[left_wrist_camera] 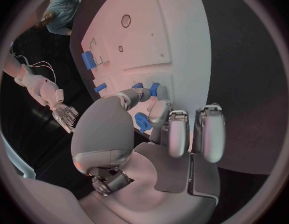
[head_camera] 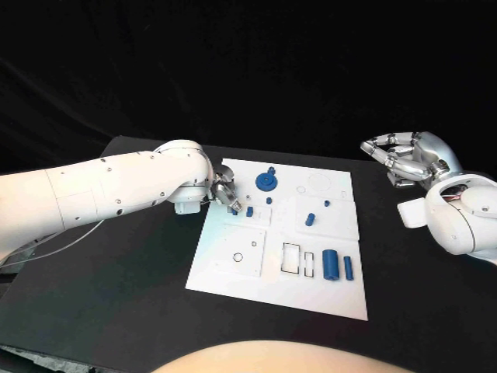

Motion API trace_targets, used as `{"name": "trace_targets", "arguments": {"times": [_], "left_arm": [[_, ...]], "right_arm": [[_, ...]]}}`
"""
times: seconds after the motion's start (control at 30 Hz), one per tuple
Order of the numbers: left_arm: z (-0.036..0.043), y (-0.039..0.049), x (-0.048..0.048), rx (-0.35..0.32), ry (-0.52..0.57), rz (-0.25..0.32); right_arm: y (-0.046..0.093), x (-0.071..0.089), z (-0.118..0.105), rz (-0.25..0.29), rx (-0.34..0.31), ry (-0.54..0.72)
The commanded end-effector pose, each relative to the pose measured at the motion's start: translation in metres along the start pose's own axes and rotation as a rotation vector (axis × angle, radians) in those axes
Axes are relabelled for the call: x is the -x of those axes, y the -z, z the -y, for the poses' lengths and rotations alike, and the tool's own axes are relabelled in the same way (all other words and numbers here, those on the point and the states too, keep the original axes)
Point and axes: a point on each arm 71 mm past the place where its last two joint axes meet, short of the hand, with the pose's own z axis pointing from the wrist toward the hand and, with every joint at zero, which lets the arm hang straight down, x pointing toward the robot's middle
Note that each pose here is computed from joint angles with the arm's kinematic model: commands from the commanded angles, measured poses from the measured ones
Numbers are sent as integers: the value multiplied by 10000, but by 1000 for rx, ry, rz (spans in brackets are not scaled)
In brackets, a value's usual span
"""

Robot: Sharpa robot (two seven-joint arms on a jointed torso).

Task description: Assemble the parts on the task board

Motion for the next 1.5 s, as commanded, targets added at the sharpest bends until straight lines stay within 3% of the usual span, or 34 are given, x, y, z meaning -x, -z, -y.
{"name": "trace_targets", "arguments": {"times": [0.03, 0.7, 1.1, 1.3, 1.5], "left_arm": [[9, -12, -47, 1, -5, -27], [-40, -10, -20, 15, 11, -6], [-24, 47, 20, -4, 39, 31], [-30, 108, 94, -26, 73, 74], [16, 181, 195, -120, 156, 169]], "right_arm": [[3, -7, -9, -3, 11, 1], [1, -3, -10, 2, 14, 2], [-5, 0, -7, 7, 15, 4], [-5, 3, 1, 10, 14, 5], [-4, 10, 16, 13, 12, 5]]}}
